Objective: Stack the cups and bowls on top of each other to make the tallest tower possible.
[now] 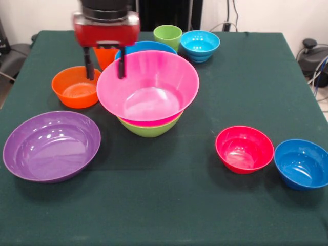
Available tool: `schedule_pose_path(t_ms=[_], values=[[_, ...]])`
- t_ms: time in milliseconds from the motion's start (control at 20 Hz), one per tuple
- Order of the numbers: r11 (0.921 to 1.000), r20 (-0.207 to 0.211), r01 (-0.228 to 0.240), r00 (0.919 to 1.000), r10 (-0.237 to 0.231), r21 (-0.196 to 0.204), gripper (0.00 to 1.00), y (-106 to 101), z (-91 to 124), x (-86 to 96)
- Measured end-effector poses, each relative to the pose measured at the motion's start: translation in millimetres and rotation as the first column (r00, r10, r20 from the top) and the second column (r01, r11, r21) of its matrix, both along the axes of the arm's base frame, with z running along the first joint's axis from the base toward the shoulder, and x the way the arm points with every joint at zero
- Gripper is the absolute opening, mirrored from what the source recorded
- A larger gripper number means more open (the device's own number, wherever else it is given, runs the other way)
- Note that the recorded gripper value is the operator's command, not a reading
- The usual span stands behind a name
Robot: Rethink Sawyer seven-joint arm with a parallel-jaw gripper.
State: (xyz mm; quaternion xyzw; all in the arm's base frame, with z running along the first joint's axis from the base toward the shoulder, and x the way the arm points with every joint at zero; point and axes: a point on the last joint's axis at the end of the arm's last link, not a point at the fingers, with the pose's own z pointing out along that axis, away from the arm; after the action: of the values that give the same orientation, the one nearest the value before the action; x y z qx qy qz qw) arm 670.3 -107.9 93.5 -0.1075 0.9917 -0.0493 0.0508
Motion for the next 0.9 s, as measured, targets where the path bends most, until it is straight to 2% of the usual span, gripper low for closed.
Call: schedule_pose_path(t_ms=[100,150,200,250,350,400,500,550,650,700,750,800,900], values=[[0.9957,0.010,-0.069,0.9975,0.069,-0.063,1.00,33.2,-2.2,0.5],[0.9927,0.012,-0.089,0.9958,0.091,-0.081,1.00,50.5,-3.8,0.6],[0.9916,0.012,-0.096,0.9952,0.097,-0.087,1.00,57.5,-4.6,0.7],[0.9885,0.017,-0.111,0.9934,0.114,-0.103,1.00,89.7,-8.5,0.8],[0.9885,0.022,-0.109,0.9935,0.112,-0.104,1.00,110.3,-11.7,0.7],[0.9897,0.030,-0.097,0.9944,0.101,-0.105,1.00,131.4,-15.6,0.3],[0.9914,0.042,-0.078,0.9957,0.083,-0.105,1.00,149.7,-19.5,-0.1],[0.9934,0.056,-0.053,0.9967,0.059,-0.101,1.00,164.9,-23.8,-0.4],[0.9965,0.075,-0.002,0.9972,0.008,-0.084,1.00,181.0,-29.7,0.0],[0.9970,0.078,0.015,0.9969,-0.009,-0.076,1.00,183.7,-31.4,0.3],[0.9969,0.078,0.061,0.9953,-0.057,-0.049,1.00,188.1,-36.0,1.3],[0.9959,0.076,0.083,0.9939,-0.080,-0.037,1.00,188.4,-38.8,2.2],[0.9911,0.063,0.133,0.9893,-0.132,-0.010,1.00,183.3,-48.0,5.8]])
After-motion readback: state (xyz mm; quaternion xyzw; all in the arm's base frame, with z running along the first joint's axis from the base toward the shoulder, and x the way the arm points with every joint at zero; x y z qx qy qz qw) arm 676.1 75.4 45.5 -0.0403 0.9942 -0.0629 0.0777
